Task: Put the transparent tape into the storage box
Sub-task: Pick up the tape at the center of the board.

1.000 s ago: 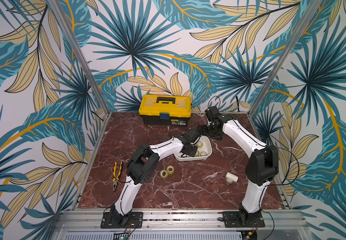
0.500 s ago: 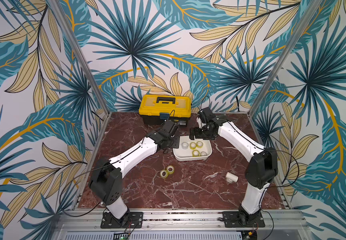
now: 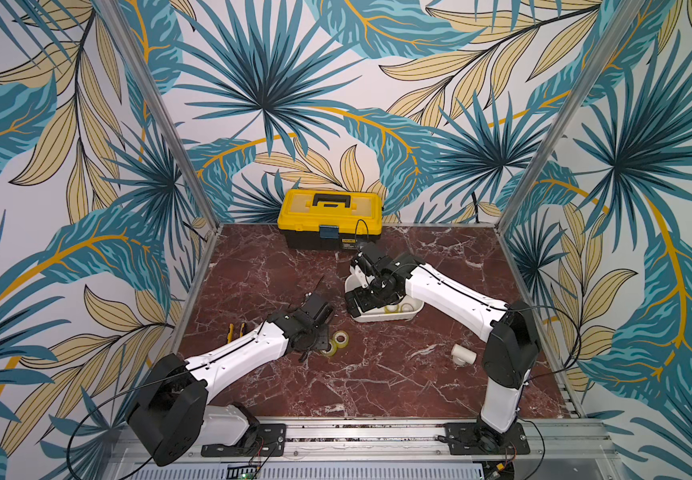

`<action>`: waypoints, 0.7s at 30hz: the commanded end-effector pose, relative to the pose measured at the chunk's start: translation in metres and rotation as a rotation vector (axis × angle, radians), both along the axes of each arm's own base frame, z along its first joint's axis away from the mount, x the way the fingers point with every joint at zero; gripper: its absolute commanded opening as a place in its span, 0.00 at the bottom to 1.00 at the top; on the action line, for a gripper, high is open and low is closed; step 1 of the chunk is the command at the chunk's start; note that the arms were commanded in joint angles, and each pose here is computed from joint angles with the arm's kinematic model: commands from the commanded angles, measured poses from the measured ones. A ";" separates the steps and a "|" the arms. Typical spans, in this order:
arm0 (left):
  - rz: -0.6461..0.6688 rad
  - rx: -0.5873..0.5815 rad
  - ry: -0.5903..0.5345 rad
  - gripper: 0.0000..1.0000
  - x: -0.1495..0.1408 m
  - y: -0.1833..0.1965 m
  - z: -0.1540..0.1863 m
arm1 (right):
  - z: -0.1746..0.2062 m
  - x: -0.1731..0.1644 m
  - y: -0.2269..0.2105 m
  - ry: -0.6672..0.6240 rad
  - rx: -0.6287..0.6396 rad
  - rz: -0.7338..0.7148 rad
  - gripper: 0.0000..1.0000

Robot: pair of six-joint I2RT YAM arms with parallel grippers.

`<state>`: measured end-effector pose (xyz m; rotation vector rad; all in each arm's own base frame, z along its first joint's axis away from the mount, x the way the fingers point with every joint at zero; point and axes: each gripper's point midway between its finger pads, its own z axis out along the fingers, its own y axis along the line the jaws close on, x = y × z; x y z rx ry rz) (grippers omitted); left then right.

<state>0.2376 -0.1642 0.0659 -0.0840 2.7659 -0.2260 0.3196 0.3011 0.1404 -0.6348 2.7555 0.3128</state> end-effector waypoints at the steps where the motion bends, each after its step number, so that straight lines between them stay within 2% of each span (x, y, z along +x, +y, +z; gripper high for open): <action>1: 0.041 -0.010 -0.017 0.54 -0.006 0.007 -0.007 | -0.001 -0.011 0.001 -0.005 -0.010 0.003 1.00; 13: 0.030 -0.071 -0.068 0.54 0.010 -0.010 -0.012 | -0.003 -0.015 0.007 -0.021 -0.021 -0.001 1.00; 21: 0.016 -0.035 -0.031 0.54 0.006 -0.009 -0.029 | -0.004 -0.011 0.007 -0.032 -0.033 -0.003 1.00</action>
